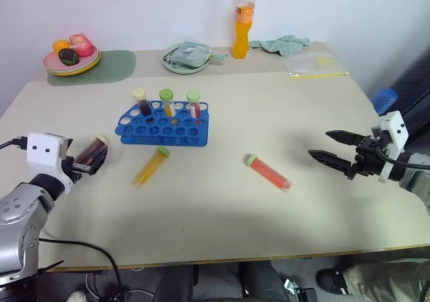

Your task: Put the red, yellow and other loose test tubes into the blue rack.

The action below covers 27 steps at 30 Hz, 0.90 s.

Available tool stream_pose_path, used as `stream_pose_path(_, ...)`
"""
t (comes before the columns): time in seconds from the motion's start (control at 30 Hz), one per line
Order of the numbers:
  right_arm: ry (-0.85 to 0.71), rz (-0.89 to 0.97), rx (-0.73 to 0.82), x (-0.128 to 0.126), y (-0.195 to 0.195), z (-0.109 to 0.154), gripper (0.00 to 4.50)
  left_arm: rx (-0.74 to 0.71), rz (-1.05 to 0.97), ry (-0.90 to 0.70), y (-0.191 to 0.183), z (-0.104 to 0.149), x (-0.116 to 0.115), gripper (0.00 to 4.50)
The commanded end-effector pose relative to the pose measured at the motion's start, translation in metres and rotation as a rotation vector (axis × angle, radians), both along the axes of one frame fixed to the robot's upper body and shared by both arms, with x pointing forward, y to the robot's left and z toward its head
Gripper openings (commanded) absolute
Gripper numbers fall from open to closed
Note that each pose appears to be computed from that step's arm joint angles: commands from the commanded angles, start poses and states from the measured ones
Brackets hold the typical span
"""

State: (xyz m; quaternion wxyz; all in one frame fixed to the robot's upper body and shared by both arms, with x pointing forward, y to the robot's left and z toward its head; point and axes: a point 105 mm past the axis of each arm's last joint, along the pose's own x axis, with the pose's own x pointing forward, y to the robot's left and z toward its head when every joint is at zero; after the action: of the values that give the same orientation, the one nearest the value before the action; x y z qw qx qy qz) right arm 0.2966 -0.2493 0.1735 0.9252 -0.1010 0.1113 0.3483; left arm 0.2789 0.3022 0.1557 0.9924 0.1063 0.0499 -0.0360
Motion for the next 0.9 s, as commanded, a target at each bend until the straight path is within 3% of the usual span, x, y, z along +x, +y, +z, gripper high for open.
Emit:
stream_pose_path(0.03,-0.046,0.007,-0.009,0.005,0.002,0.010,4.37,0.023,0.018,-0.045,0.001,0.012,-0.003,4.50)
stream_pose_path(0.33,-0.054,-0.010,-0.032,0.010,0.015,0.010,4.37,0.003,-0.013,-0.085,-0.009,0.019,-0.001,4.50)
stream_pose_path(0.57,-0.023,-0.047,-0.146,0.008,0.035,0.015,4.37,-0.074,-0.301,-0.130,-0.075,0.022,0.010,4.50)
stream_pose_path(0.73,0.123,-0.042,-0.214,-0.008,0.057,0.011,4.37,-0.080,-0.578,-0.083,-0.131,0.008,0.010,4.50)
stream_pose_path(0.9,0.258,-0.014,-0.309,-0.021,0.085,0.000,4.37,-0.044,-0.791,-0.045,-0.162,-0.005,0.008,4.50)
